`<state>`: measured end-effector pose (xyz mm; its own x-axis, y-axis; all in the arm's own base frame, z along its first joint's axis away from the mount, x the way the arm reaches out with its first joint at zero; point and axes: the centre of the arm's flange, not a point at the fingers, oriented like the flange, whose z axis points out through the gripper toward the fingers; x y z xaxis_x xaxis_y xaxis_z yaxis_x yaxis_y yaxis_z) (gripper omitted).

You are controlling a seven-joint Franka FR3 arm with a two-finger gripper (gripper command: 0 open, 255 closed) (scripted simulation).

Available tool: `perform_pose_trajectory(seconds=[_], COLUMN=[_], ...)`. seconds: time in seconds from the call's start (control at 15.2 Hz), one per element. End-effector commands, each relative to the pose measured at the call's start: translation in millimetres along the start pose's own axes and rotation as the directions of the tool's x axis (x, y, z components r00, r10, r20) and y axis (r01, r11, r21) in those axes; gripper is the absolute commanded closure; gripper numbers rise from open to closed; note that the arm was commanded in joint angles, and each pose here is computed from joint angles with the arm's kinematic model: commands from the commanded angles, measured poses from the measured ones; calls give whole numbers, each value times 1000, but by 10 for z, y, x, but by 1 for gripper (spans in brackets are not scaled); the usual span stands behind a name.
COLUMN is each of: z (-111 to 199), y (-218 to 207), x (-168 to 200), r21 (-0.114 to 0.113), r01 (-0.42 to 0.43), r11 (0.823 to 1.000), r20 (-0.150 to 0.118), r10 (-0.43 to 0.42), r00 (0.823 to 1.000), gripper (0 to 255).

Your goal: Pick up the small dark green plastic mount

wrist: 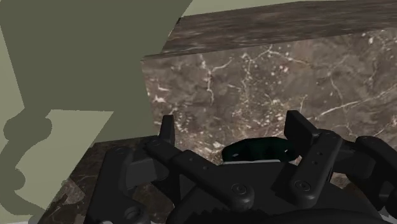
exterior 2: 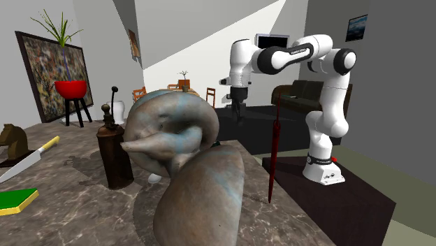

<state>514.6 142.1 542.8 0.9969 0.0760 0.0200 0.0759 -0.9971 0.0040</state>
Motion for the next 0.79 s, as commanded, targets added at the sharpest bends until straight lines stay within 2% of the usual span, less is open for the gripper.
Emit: perform_pose_trajectory(seconds=[0.0, 0.53, 0.73], z=[103, 393, 500], y=[-130, -661, -665], x=[225, 1115, 1118], r21=[1, 1, 1], r01=[-4, -16, -16], r11=[1000, 1000, 1000], r20=[4, 20, 20], r10=[4, 16, 16], r00=[1000, 1000, 1000], gripper=[0, 0, 0])
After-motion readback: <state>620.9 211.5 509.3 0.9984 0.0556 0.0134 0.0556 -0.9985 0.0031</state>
